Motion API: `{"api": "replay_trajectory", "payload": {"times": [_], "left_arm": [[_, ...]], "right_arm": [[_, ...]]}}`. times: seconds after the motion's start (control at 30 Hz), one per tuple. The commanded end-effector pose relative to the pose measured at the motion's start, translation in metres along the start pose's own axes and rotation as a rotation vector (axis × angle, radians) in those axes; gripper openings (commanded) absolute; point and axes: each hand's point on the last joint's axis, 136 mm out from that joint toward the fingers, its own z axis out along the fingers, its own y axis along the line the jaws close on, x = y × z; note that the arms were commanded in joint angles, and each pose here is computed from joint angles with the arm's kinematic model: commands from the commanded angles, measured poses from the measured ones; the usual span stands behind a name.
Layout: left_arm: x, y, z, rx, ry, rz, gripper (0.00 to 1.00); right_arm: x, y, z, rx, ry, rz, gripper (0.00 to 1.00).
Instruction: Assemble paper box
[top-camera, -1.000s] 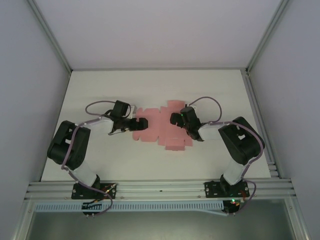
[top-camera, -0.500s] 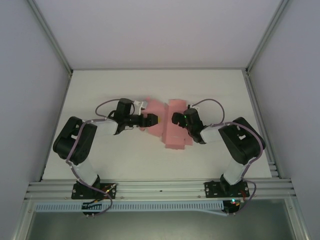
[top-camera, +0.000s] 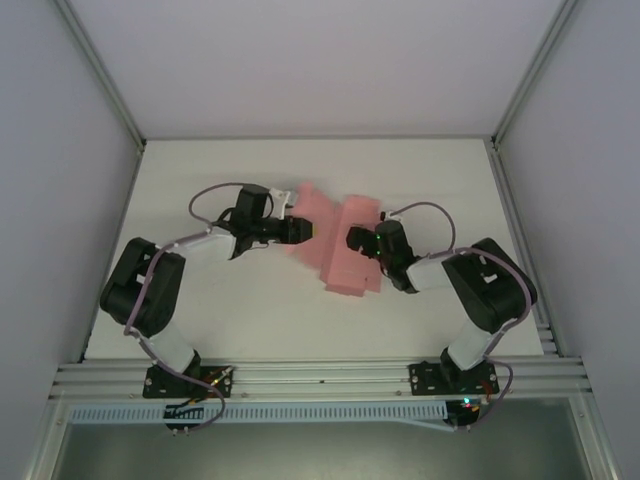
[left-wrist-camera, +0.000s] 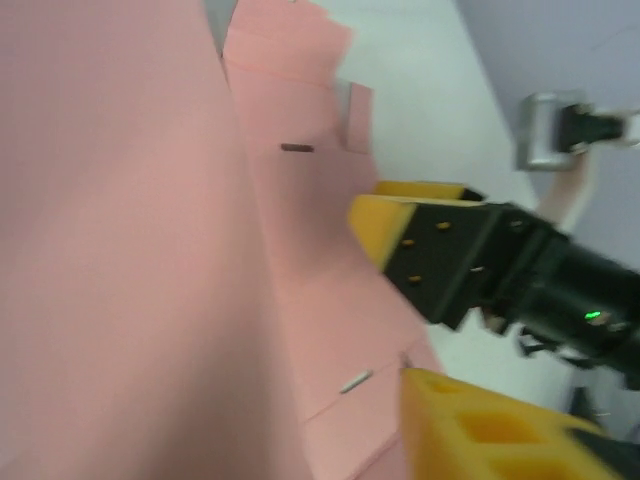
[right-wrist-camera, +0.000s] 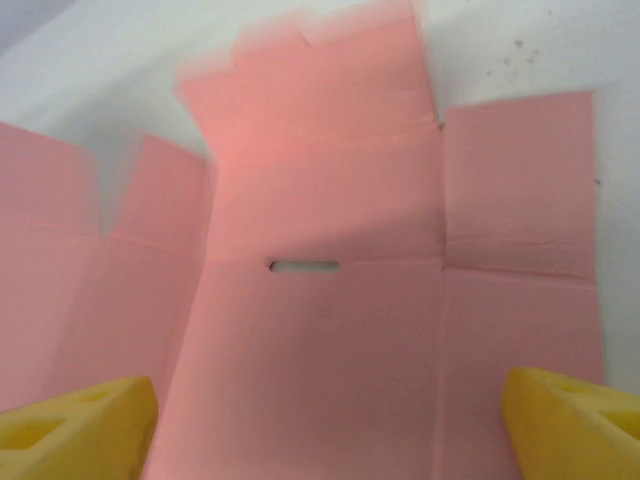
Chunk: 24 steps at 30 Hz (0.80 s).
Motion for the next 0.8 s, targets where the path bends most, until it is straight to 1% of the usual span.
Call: {"api": "replay_trajectory", "payload": {"times": [0.0,0.07,0.2,0.33,0.47,0.53,0.63,0.7,0.77], "left_arm": [[0.0,0.009,-0.015,-0.13,0.014,0.075,0.15],[-0.009,0.0,-0.021,-0.119,-0.014,0.106,0.01],[-0.031,-0.031,-0.04,-0.045,-0.108,0.192,0.0],[-0.053,-0.081,-0.073,0.09,-0.239,0.286,0.0],[-0.069,-0.138,-0.117,0.254,-0.362,0.39,0.0],[-0.074,-0.158,-0.137,0.296,-0.41,0.43,0.0],[-0.075,-0.183,-0.161,0.366,-0.452,0.474,0.0],[-0.074,-0.2,-0.177,0.422,-0.477,0.493,0.0],[-0.073,-0.212,-0.191,0.458,-0.509,0.506,0.0]], "right_arm": [[0.06,-0.054,-0.021,0.191,0.232,-0.002,0.91],[0.041,-0.046,-0.031,0.191,0.2,-0.022,0.92],[-0.001,-0.028,-0.062,0.152,0.1,-0.041,0.96],[-0.039,-0.019,-0.103,0.083,-0.001,-0.022,1.0],[-0.068,0.0,-0.141,-0.094,-0.099,-0.031,1.0],[-0.08,0.014,-0.158,-0.205,-0.137,-0.042,1.0],[-0.088,0.037,-0.177,-0.381,-0.172,-0.072,1.0],[-0.095,0.05,-0.187,-0.476,-0.188,-0.072,1.0],[-0.103,0.061,-0.196,-0.56,-0.205,-0.077,0.97]]}}
